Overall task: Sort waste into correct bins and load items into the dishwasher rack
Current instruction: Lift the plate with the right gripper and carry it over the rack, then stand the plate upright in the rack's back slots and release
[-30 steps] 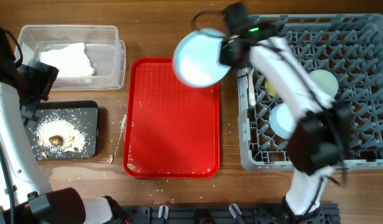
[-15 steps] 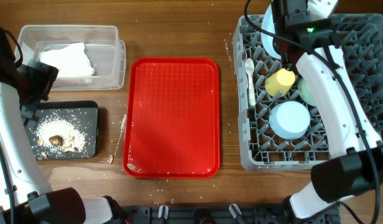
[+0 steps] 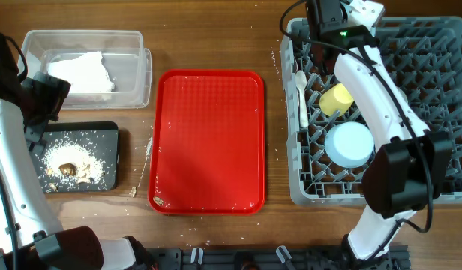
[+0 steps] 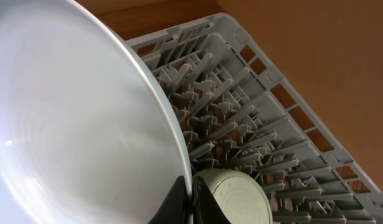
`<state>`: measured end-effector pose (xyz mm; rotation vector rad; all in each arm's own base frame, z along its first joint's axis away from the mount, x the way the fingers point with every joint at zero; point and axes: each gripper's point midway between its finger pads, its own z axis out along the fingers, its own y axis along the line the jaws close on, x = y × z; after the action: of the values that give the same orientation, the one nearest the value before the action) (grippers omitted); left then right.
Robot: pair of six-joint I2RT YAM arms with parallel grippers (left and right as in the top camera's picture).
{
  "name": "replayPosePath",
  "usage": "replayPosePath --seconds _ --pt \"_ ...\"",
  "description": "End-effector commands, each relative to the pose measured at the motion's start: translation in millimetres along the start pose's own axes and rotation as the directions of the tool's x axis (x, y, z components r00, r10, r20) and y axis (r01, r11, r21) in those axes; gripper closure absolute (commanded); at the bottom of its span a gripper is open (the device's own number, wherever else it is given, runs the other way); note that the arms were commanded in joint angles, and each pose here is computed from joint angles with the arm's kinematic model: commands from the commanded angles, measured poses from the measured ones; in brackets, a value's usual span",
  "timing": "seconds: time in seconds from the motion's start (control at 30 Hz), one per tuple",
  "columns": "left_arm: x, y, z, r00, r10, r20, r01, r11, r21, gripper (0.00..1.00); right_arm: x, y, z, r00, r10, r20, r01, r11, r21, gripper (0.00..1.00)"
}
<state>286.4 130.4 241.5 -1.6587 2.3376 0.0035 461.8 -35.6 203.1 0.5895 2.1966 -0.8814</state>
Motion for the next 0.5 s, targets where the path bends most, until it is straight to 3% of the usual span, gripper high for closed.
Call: replayPosePath --seconds 0.0,0.1,0.2,0.27,0.33,0.47 --pt "-3.5 1.2 -4.1 1.0 -0.005 0.019 0.005 1.0 0.005 0.0 6.6 19.3 -6.7 0.997 -0.076 0.002 0.076 0.996 -0.052 0.96" --pt "-3.5 1.2 -4.1 1.0 -0.005 0.019 0.005 1.0 0.005 0.0 12.2 37.0 -19.2 0.995 -0.104 -0.002 0.103 0.987 -0.124 0.9" --pt "-3.5 1.2 -4.1 1.0 -0.005 0.019 0.005 1.0 0.005 0.0 13.5 46.6 -40.3 0.992 -0.124 0.007 0.124 0.975 -0.186 0.45" --pt "-3.5 1.2 -4.1 1.0 -0.005 0.019 0.005 1.0 0.005 0.0 12.3 45.5 -56.1 0.993 -0.121 0.001 0.117 0.963 -0.242 0.3" --pt "-3.5 1.2 -4.1 1.0 -0.005 0.019 0.005 1.0 0.005 0.0 11.4 39.9 -79.1 0.995 -0.087 -0.037 0.069 0.935 -0.349 0.25" --pt "-3.5 1.2 -4.1 1.0 -0.005 0.019 0.005 1.0 0.005 0.0 6.8 10.0 -131.7 0.994 -0.029 -0.102 -0.03 0.845 -0.534 0.25"
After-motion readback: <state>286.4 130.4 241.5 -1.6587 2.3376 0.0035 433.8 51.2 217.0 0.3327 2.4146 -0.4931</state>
